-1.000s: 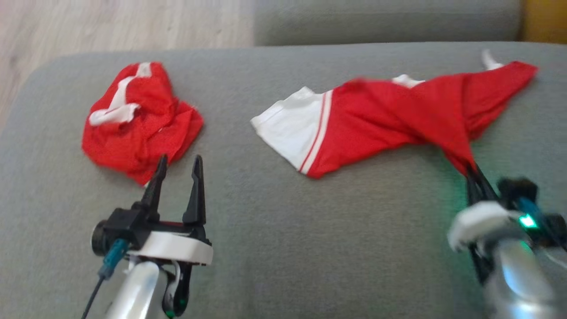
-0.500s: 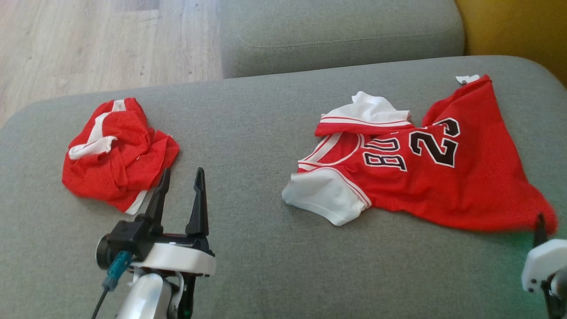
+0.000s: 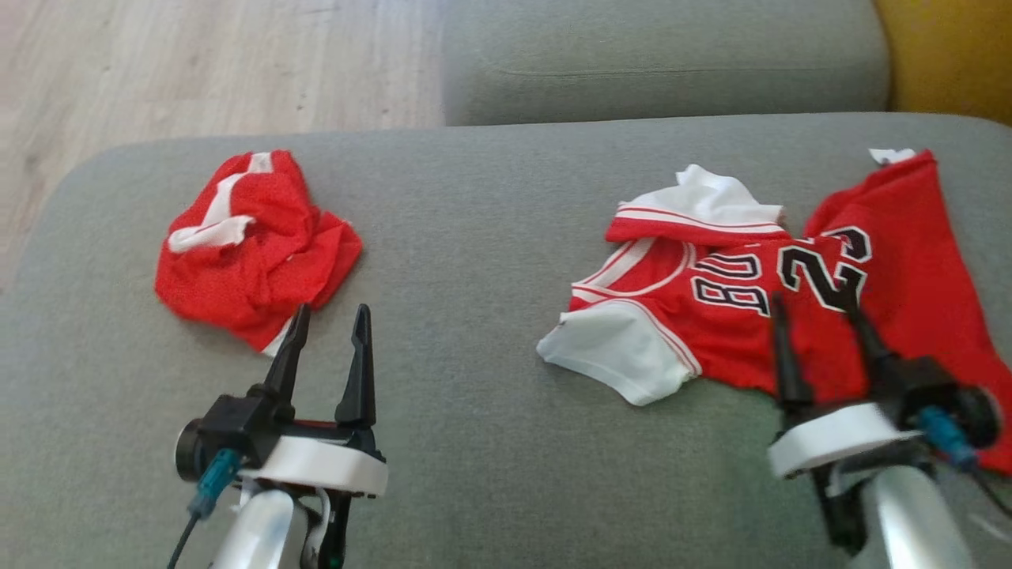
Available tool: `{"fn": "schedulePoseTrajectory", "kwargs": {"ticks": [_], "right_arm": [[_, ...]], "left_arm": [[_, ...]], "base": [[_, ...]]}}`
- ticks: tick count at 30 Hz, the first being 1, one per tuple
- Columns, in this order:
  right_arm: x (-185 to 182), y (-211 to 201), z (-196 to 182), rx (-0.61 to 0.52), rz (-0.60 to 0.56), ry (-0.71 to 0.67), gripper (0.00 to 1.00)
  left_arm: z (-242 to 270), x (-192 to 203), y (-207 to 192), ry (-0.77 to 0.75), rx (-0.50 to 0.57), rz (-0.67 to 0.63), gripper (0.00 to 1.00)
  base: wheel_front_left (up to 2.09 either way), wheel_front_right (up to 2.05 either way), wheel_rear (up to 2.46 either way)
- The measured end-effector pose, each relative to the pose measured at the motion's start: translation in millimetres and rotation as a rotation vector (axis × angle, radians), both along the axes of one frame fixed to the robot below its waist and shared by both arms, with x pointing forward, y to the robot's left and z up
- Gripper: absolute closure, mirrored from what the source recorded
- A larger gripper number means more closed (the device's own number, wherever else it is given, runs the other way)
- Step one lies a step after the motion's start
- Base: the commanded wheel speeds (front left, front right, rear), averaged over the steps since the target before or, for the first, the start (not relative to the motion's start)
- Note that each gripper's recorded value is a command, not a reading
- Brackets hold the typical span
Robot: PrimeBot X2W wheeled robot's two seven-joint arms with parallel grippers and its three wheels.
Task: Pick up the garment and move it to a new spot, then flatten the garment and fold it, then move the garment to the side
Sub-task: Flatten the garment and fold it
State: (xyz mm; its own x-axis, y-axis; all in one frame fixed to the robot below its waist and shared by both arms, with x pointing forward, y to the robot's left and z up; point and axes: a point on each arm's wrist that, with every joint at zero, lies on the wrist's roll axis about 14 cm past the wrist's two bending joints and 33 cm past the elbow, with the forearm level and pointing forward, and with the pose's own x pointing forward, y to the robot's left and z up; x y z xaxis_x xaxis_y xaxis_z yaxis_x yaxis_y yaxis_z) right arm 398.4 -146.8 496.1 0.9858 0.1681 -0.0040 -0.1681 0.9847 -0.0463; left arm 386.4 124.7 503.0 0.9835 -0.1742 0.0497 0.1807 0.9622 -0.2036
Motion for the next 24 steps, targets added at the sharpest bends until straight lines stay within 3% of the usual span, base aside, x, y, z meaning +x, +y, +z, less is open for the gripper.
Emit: {"fn": "schedulePoseTrajectory", "kwargs": {"ticks": [5,9,18,24], "right_arm": [[-8,65,-9,0.041,0.19,0.025,0.0],[-8,89,-24,0.025,0.261,0.087,0.0],[57,102,-31,-0.065,0.269,0.248,0.0],[84,97,-73,-0.122,0.235,0.548,0.0]], "left_arm": [[-4,-6,15,0.012,-0.001,0.045,0.0],[-6,-11,25,0.018,-0.005,0.075,0.0],[-19,-18,45,0.058,-0.005,0.138,0.0],[-26,-21,51,0.085,-0.008,0.156,0.0]], "base": [[0.0,0.0,0.0],[0.0,0.0,0.0],[0.0,0.0,0.0],[0.0,0.0,0.0]]}}
